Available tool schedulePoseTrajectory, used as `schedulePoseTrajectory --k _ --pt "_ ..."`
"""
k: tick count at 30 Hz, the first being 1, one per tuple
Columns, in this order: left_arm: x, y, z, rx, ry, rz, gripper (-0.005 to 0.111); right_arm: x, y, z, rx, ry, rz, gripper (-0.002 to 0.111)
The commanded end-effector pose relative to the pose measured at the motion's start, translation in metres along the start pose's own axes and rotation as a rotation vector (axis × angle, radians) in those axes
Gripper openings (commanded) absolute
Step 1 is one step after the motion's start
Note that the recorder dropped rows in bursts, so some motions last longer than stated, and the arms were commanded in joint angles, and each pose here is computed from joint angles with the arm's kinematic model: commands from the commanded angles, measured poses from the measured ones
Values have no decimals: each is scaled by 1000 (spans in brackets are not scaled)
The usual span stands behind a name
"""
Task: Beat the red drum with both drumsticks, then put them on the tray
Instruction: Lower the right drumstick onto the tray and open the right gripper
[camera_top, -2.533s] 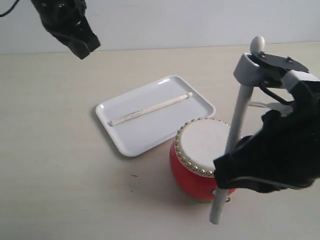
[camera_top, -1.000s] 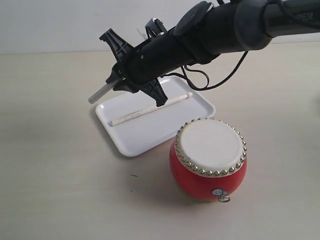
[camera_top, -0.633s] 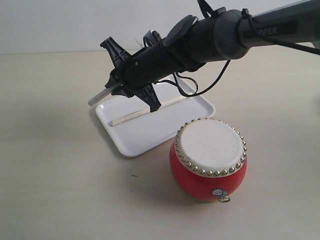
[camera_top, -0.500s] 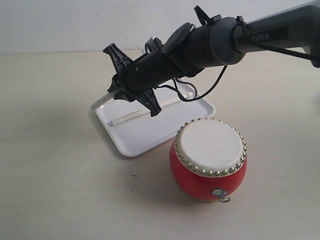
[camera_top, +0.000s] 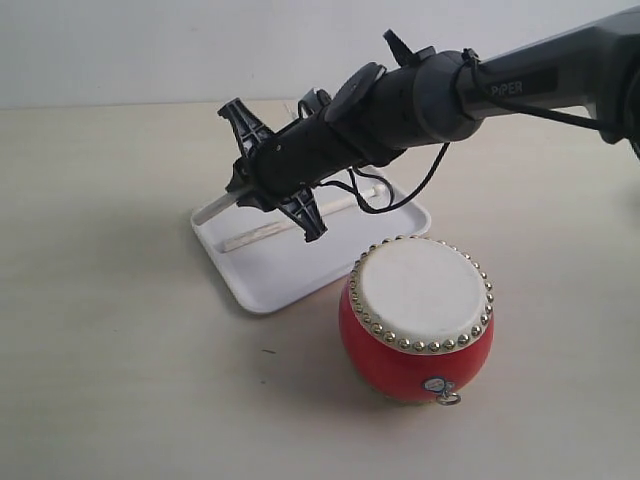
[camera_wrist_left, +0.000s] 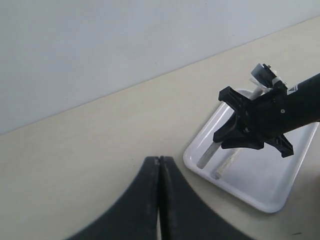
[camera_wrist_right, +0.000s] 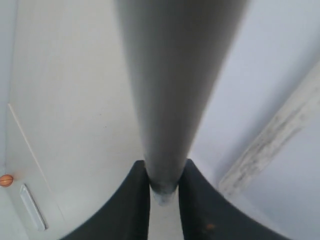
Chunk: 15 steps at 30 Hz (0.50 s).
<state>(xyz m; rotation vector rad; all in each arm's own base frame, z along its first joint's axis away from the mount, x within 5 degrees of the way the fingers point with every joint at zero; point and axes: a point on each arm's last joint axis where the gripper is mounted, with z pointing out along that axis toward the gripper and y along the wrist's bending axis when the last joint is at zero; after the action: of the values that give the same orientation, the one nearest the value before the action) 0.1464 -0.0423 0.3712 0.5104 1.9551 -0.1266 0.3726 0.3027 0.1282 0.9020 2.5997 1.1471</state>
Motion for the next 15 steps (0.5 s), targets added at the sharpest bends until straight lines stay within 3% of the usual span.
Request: schedulePoseTrajectory --k 1,7,15 --pt "-1 -1 -1 -3 -20 -5 0 -4 -1 1 1 -13 8 17" --pt "-1 -1 -1 -3 -20 -5 0 -6 0 1 -8 -32 8 34" --pt "-1 -1 -1 -4 -19 -3 0 -7 0 1 -11 -40 8 37"
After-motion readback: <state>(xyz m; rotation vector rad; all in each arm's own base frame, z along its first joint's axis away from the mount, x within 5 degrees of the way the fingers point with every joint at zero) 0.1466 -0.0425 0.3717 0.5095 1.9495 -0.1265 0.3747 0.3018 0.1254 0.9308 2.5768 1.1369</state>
